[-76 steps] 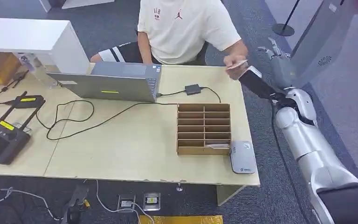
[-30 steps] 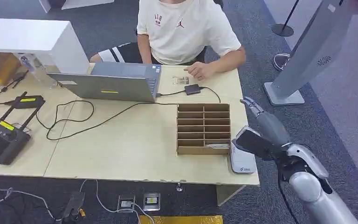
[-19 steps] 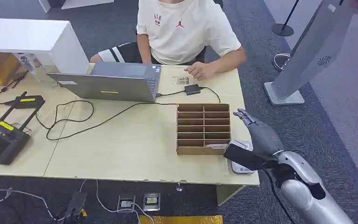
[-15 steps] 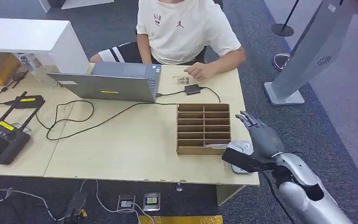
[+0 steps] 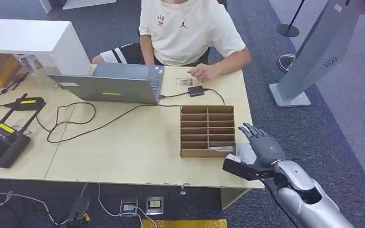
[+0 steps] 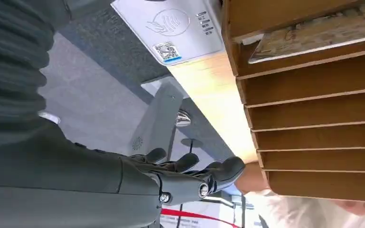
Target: Pass the card to the sensor for recognition and then transmit it.
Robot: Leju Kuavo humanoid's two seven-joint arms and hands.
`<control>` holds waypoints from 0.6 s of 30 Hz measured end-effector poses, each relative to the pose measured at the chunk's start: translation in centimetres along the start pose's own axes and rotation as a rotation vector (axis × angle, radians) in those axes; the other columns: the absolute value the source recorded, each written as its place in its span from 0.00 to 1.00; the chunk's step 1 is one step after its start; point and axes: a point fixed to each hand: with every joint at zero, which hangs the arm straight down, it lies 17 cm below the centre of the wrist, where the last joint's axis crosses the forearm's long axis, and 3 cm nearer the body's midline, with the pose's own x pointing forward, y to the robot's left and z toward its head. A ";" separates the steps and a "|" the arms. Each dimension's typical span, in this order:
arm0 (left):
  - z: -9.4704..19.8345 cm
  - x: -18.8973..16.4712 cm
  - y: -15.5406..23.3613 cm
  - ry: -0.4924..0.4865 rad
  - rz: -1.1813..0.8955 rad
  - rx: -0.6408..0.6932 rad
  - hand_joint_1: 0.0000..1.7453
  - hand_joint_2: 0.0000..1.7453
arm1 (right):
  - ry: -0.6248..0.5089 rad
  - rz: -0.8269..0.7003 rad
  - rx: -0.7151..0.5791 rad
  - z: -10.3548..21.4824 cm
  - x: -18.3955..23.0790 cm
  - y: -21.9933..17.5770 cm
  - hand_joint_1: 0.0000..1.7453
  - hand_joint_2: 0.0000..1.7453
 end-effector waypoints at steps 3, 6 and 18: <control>0.0 0.1 -0.1 -0.002 -0.001 -0.006 0.00 0.00 | -0.017 0.011 -0.026 -0.4 0.5 -0.5 0.00 1.00; 0.0 0.2 -0.1 -0.006 -0.004 -0.007 0.00 0.00 | -0.034 0.010 -0.043 -0.7 0.9 -0.7 0.00 1.00; -0.2 1.0 -0.1 -0.025 -0.009 -0.010 0.00 0.00 | -0.090 -0.015 -0.067 -2.3 3.0 -0.6 0.00 1.00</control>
